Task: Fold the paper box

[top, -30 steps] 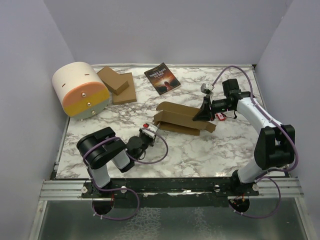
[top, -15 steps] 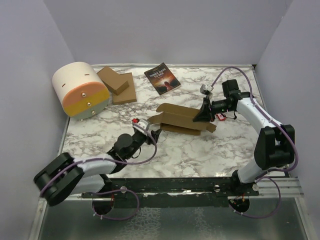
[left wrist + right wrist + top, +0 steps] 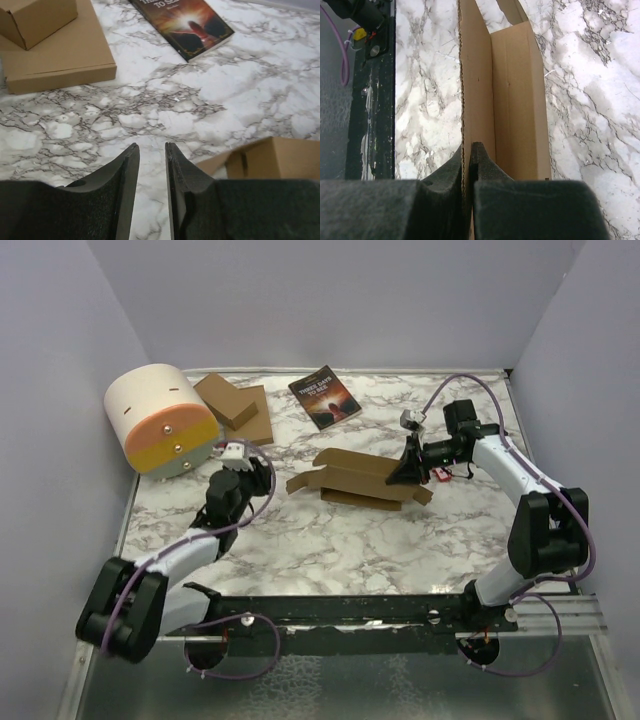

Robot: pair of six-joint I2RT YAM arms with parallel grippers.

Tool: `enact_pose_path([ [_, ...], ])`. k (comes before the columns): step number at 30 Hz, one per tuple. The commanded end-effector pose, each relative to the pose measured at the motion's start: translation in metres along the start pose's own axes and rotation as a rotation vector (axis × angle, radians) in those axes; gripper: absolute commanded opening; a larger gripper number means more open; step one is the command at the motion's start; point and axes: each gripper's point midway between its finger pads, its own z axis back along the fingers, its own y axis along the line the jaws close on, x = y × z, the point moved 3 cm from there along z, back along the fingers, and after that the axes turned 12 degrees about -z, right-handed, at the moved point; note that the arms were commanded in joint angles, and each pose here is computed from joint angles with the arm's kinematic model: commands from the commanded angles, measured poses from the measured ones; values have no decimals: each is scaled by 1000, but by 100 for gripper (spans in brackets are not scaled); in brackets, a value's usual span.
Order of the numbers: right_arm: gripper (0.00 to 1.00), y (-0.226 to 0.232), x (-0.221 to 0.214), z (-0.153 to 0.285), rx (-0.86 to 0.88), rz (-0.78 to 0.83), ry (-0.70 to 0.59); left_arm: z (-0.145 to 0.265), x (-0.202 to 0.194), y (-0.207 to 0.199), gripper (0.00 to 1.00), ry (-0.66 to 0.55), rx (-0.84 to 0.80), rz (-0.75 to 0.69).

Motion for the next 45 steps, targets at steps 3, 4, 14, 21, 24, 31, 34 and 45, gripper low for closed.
enact_pose_path([
  [3, 1, -5, -7, 1, -17, -15, 25, -55, -5, 7, 29, 52, -131, 18],
  [4, 1, -4, -7, 1, -16, -15, 24, -64, -8, 3, 29, 54, -169, 7],
  [14, 1, -5, -7, 0, -11, -16, 23, -81, -38, -46, 25, -30, -552, -75],
  [21, 1, -5, -7, 0, -8, -18, 21, -53, -49, -62, 25, -122, -682, -83],
  [24, 1, -5, -7, 0, -7, -20, 21, -46, -56, -66, 26, -116, -700, -95],
  [31, 1, -4, -7, 0, -5, -22, 20, -42, -59, -73, 32, -131, -697, -152],
  [34, 1, -4, -6, 0, -4, -22, 18, -39, -61, -74, 35, -146, -697, -185],
  [45, 1, -4, -7, -1, -1, -27, 18, -33, -63, -85, 37, -233, -733, -251],
])
